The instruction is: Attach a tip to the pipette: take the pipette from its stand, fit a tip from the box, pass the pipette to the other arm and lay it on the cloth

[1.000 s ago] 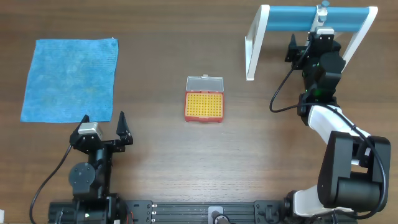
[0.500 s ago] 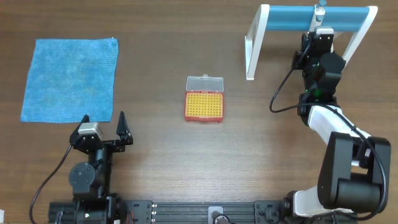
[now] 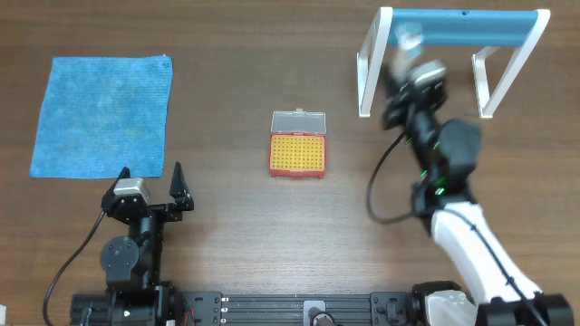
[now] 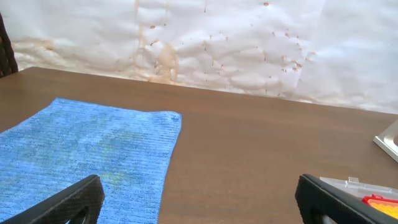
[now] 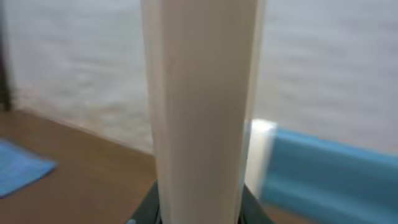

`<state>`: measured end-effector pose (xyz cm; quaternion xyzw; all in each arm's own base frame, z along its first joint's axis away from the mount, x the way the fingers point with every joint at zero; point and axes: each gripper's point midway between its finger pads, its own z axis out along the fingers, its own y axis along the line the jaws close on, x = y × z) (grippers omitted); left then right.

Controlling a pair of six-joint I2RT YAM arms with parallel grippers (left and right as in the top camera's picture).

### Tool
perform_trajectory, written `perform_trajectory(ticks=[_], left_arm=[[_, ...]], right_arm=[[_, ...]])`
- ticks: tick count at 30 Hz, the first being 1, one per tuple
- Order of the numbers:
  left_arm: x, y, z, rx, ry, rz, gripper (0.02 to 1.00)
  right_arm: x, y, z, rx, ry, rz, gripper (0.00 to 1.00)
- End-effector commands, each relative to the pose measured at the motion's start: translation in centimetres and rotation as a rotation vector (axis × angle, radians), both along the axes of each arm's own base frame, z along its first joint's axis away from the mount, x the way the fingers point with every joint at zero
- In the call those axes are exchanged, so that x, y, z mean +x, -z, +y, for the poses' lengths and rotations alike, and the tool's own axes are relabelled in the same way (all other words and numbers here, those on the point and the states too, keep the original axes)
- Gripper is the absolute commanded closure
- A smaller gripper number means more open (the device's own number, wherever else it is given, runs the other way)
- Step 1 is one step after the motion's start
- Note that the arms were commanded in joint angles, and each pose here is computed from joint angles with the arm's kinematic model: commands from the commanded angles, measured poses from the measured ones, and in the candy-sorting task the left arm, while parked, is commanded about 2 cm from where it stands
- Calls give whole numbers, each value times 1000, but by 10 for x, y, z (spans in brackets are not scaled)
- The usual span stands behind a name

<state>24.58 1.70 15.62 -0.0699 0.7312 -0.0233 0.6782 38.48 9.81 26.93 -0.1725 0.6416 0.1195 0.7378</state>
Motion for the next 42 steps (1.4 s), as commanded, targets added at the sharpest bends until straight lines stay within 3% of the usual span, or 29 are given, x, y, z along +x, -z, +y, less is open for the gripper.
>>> perform_trajectory(ticks=[1, 2, 5, 8, 13, 22, 33, 42], left_arm=[[0, 1, -2, 13, 12, 2, 23], [0, 1, -2, 13, 12, 2, 23], [0, 1, -2, 13, 12, 2, 25], [0, 1, -2, 13, 12, 2, 23], [0, 1, -2, 13, 12, 2, 23], [0, 1, -2, 13, 12, 2, 23], [0, 1, -2, 13, 12, 2, 23], [0, 1, -2, 13, 12, 2, 23]], right_arm=[[-50, 23, 64, 102, -223, -10, 921], [-55, 28, 77, 171, -279, 18, 921], [-58, 33, 97, 285, -360, 24, 921], [-53, 68, 118, 315, -404, 154, 923], [-52, 76, 152, 306, -473, 185, 917], [-21, 95, 148, 255, -387, 196, 921], [-18, 108, 148, 51, -361, 125, 921], [-27, 109, 157, 39, -425, 126, 921]])
